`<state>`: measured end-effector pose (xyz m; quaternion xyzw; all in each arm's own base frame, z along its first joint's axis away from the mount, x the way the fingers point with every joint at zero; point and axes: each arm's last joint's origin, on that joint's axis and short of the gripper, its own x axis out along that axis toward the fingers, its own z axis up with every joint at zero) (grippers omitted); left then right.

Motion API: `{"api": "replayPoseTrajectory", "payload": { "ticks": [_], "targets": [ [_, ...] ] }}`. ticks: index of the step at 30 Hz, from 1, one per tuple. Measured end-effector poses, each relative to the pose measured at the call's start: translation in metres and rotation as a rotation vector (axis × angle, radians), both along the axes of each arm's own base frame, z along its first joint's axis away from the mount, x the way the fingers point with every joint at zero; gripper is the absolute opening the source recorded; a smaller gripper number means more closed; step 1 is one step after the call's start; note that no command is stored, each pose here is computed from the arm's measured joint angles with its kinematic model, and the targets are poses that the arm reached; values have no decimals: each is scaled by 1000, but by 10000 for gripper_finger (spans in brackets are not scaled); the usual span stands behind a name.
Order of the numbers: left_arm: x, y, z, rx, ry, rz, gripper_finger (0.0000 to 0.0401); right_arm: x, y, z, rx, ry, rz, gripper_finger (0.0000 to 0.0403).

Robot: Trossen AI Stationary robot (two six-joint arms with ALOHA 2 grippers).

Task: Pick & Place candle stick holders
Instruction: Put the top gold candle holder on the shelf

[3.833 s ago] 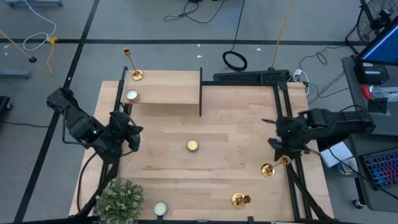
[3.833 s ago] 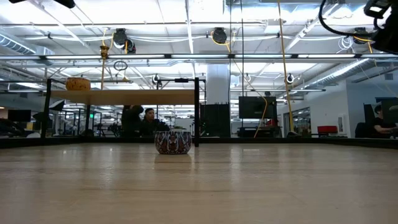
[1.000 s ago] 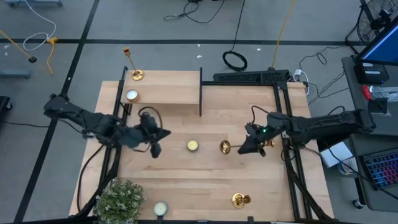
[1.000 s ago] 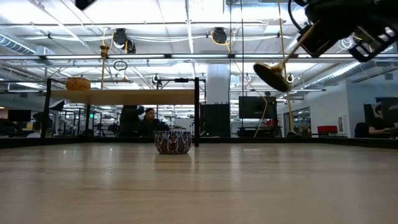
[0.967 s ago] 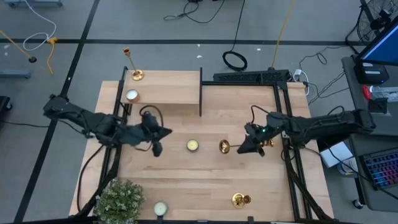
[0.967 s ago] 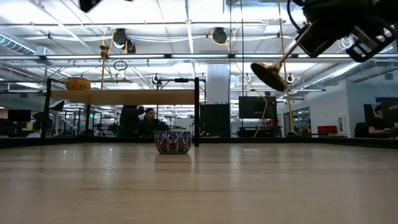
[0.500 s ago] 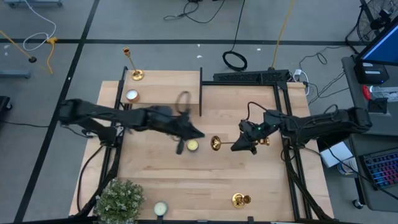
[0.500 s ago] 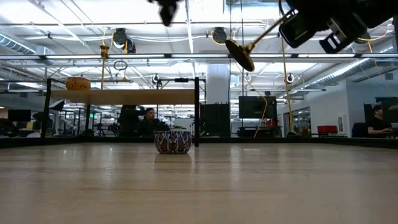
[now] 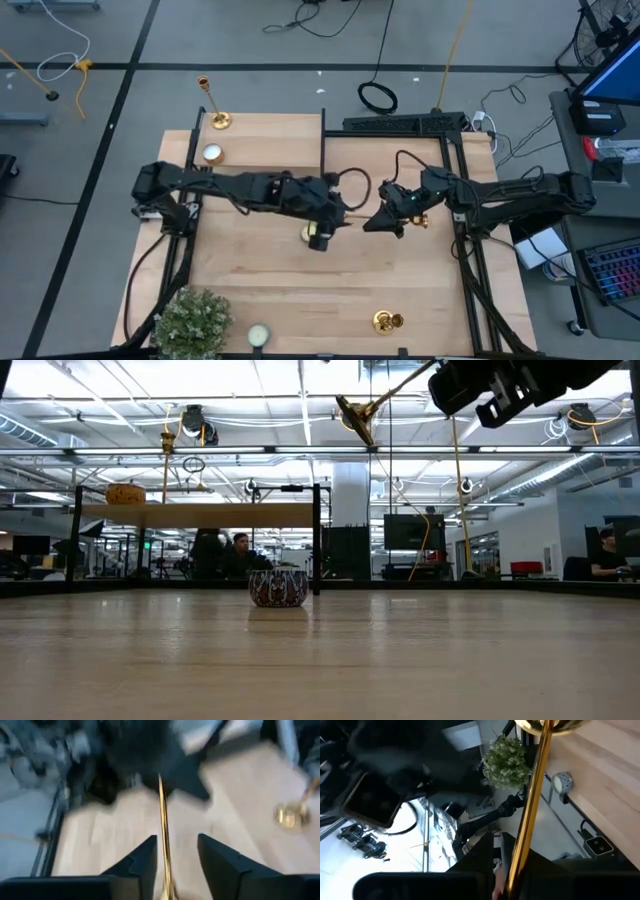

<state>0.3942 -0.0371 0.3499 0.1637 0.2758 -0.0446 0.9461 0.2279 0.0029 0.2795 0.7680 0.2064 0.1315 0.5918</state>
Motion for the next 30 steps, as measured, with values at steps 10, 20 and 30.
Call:
{"api": "replayPoseTrajectory", "payload": {
  "ticks": [10,20,30],
  "targets": [
    [6,12,-8,-21,47,7,229,0,-1,-3,-14,31,-22,35],
    [26,16,-27,-31,19,-3,234,0,-3,-2,-23,16,-55,2],
    [32,16,-34,167,17,64,234,0,-2,-1,-24,0,-32,1]
  ]
}}
